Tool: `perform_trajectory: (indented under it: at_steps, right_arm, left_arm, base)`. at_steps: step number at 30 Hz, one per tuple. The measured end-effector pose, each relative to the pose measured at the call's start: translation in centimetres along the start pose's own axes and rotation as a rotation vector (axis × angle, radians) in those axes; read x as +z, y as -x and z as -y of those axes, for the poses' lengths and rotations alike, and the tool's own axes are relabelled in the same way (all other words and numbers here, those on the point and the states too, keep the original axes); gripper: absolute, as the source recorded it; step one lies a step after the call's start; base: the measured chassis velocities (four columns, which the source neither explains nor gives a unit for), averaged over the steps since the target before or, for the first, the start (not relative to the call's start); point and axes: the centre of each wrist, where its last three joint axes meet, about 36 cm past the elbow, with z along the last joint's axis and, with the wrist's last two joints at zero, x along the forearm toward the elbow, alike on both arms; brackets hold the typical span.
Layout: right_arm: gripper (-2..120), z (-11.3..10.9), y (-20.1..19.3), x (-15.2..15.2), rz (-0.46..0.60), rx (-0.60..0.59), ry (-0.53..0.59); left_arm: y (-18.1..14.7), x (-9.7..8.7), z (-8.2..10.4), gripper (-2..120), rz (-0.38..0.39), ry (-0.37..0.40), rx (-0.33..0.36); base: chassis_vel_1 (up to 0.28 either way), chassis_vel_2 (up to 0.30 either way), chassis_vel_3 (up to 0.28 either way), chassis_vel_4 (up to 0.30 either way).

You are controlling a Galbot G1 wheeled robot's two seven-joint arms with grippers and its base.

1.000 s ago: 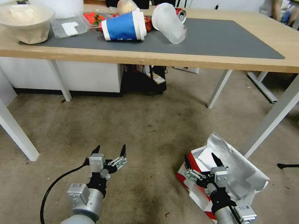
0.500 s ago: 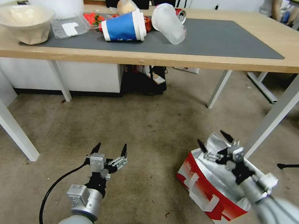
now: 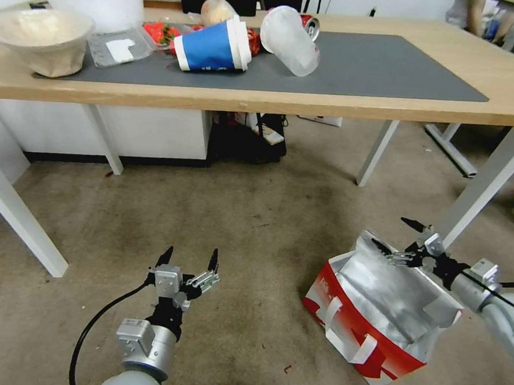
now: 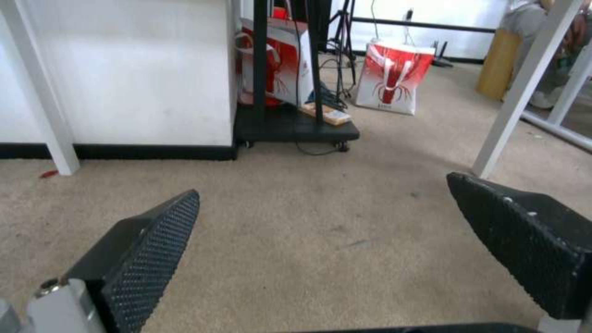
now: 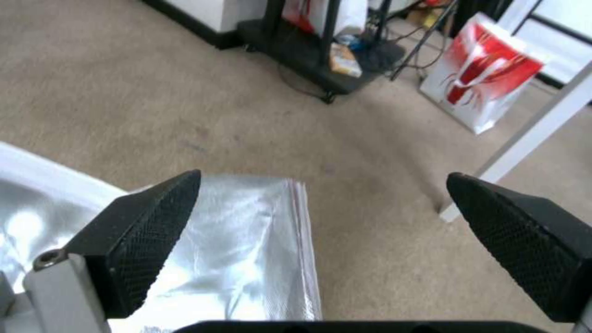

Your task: Pick up the food delivery bag from the floor and place it on the table.

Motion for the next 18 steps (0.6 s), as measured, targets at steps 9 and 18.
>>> perform_trajectory:
  at_steps: [9, 18]
  right_arm:
    - [100, 1.9, 3.4, 1.1, -0.084, -0.098, -0.014]
    - [100, 1.1, 5.7, 3.2, -0.158, -0.140, -0.008]
  left_arm:
    - [0.1, 0.4, 0.0, 100, -0.014, 0.004, -0.010]
    - [0.0, 0.7, 0.0, 100, -0.022, 0.005, -0.018]
  base:
    - [0.000, 0.000, 0.000, 0.000]
    - [0.000, 0.000, 0.000, 0.000]
